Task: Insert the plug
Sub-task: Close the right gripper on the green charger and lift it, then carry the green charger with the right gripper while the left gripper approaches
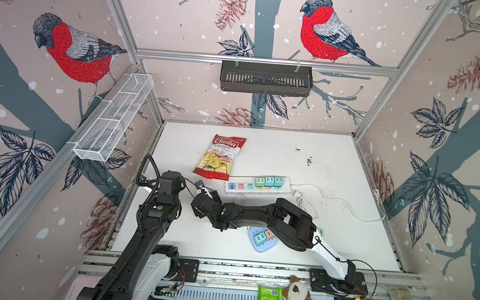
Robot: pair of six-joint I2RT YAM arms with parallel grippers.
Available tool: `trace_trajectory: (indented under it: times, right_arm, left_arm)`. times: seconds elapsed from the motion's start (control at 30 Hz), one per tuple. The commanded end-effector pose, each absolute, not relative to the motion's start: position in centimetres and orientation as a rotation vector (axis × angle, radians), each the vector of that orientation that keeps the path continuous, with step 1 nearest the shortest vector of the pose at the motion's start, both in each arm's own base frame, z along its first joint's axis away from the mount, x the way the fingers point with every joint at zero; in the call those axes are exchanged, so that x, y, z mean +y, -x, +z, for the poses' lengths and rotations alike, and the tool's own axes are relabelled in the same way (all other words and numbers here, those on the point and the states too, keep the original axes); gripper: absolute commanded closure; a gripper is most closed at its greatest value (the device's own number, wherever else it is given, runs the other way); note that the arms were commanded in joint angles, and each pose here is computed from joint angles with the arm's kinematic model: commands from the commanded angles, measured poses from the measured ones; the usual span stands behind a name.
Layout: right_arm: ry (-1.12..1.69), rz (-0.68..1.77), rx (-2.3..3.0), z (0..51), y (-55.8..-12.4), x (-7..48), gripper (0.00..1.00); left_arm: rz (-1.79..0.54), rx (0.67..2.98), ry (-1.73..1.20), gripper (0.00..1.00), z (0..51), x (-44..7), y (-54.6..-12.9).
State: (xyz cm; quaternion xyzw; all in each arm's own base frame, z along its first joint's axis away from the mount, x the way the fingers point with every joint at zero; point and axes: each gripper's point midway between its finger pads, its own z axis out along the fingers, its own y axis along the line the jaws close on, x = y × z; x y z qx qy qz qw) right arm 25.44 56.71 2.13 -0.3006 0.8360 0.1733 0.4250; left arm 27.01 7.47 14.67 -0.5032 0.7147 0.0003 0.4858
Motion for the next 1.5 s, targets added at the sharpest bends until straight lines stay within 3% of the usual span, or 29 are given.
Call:
trace_trajectory:
  times: [0.0,0.3,0.5,0.7,1.0,1.23,1.47]
  right_arm:
    - [0.802,0.354,2.144,-0.3,-25.2,55.5,0.26]
    - [0.804,0.352,2.142,0.3,-24.8,54.9,0.66]
    - [0.804,0.395,2.083,3.9,-23.9,53.6,0.77]
    - [0.775,0.448,1.956,10.0,-22.6,49.4,0.82]
    - [0.67,0.516,1.757,17.8,-20.7,40.0,0.88]
    - [0.575,0.487,1.663,19.8,-20.8,33.1,0.89]
    - [0.466,0.484,1.638,20.2,-22.2,27.6,0.94]
  left_arm:
    - [0.007,1.708,1.234,0.03,15.0,7.8,-27.1]
    - [-0.002,1.711,1.218,0.03,15.1,7.7,-27.3]
    - [-0.02,1.725,1.179,0.03,15.2,7.3,-27.8]
    - [-0.148,1.767,1.049,0.03,15.5,5.2,-29.4]
    - [-0.533,1.777,0.522,0.06,19.0,-3.0,-31.9]
    - [-0.685,1.729,0.161,0.18,22.4,-10.0,-31.4]
    - [-0.801,1.655,-0.096,0.23,24.8,-15.3,-29.4]
